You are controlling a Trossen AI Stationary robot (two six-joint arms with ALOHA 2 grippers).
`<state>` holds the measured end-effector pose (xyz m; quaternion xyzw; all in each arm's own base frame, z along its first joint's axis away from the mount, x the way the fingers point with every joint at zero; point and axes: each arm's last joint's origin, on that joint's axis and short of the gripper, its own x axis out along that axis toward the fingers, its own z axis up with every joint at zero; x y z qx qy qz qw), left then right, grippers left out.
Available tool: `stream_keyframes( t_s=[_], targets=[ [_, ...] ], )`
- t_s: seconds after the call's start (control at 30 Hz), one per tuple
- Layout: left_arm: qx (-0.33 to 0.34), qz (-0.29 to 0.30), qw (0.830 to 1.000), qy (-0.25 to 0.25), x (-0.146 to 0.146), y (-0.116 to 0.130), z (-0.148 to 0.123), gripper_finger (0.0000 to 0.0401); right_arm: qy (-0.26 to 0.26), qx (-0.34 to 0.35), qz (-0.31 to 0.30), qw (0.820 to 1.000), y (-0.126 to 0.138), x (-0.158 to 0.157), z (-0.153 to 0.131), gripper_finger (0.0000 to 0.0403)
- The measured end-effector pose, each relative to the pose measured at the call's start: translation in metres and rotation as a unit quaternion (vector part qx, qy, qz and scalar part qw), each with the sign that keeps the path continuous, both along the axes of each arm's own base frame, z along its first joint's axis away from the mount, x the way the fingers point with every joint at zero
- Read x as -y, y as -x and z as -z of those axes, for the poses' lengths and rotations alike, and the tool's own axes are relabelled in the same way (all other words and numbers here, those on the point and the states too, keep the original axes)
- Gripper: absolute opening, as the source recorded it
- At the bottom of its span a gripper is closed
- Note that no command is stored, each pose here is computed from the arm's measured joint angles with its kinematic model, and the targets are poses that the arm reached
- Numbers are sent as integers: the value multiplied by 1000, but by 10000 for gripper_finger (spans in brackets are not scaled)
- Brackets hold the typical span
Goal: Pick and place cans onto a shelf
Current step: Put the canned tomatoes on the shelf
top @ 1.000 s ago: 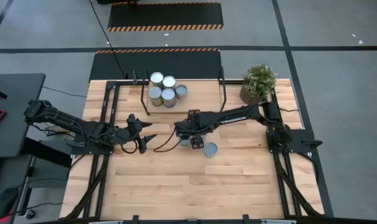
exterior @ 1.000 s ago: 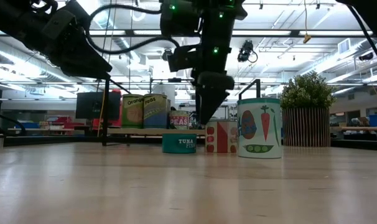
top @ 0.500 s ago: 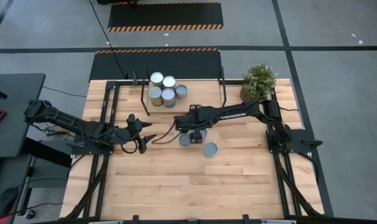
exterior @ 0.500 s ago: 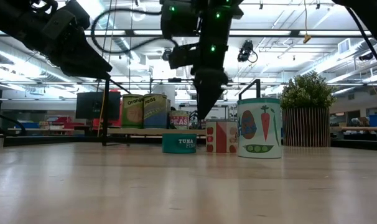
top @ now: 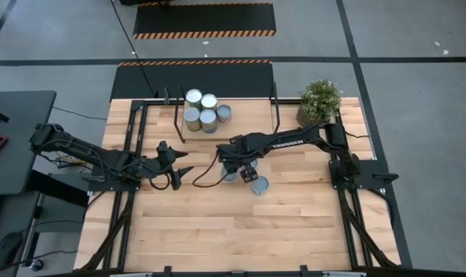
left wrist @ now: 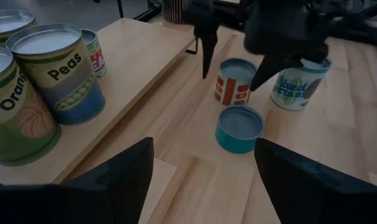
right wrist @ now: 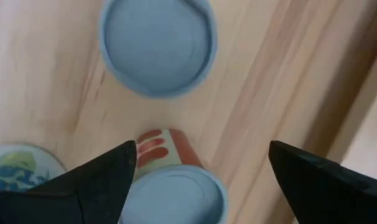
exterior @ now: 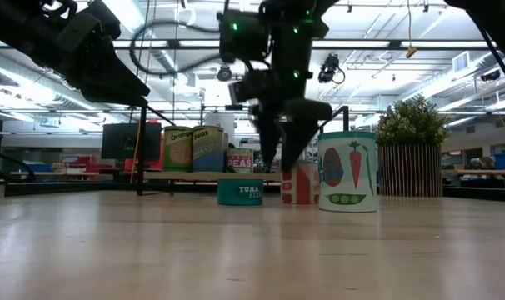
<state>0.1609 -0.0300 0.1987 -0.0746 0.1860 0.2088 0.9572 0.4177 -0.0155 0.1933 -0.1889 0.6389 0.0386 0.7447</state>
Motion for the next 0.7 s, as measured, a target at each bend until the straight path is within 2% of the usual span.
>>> stream_keyframes(
  t_s=[0.23,0.47,0.7],
  targets=[
    [0,0,1000,0,0,0,0,283,-7,-30,8,999,9,3,16,373],
    [0,0,1000,0,0,0,0,283,-10,-56,9,998,14,3,18,373],
    [0,0,1000,0,0,0,0,283,6,-95,-41,995,20,2,18,373]
  ],
)
